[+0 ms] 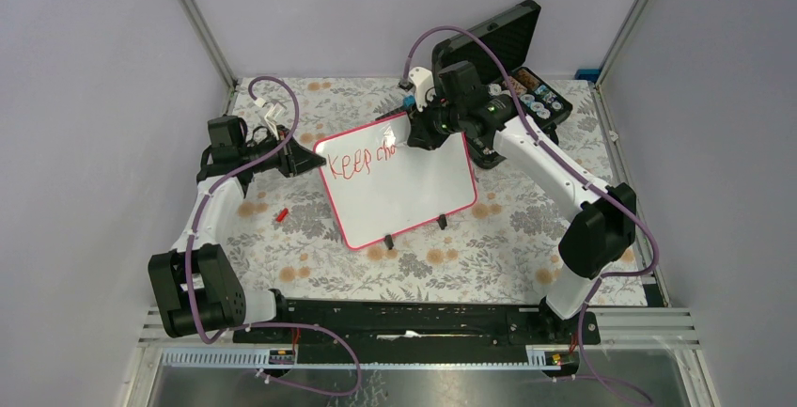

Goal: Write a sentence on the whiteboard

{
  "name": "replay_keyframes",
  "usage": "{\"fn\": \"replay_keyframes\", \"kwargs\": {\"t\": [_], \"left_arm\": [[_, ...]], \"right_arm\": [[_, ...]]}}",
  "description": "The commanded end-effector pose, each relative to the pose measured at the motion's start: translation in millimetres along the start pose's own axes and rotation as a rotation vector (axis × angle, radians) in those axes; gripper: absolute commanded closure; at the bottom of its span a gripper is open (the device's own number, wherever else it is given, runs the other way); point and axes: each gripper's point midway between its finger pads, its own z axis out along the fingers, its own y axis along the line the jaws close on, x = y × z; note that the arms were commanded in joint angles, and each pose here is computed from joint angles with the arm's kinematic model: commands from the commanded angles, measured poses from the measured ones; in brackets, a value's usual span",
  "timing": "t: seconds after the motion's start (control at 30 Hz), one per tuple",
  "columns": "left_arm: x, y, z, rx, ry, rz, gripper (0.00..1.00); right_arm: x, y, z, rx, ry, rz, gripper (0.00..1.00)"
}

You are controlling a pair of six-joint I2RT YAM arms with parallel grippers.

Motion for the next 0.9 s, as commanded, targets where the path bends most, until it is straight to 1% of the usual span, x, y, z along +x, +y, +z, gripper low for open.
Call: {"fn": "replay_keyframes", "kwargs": {"t": [0.0,0.2,0.5,0.87], "left_arm": [[-8.9,-1.6,2.8,0.003,-0.013,0.117,1.0],[-8.4,-1.5,2.7,0.003,-0.012,0.117,1.0],[-8.2,-2.3,2.6,0.004,-0.012,0.117,1.0],[-9.3,-3.0,2.6,0.007,-0.014,0.118,1.0]], "right_arm": [[-16.0,-8.6,-8.1,0.038,-0.05,-0.029,1.0],[-1.7,-5.2,-4.7,0.019,-0.022,-0.02,1.0],[4.8,-5.0,-6.8,0.025,-0.011,-0.023,1.0],[-5.4,-4.9,-23.1,0.05,-0.032,-0.051,1.0]]}}
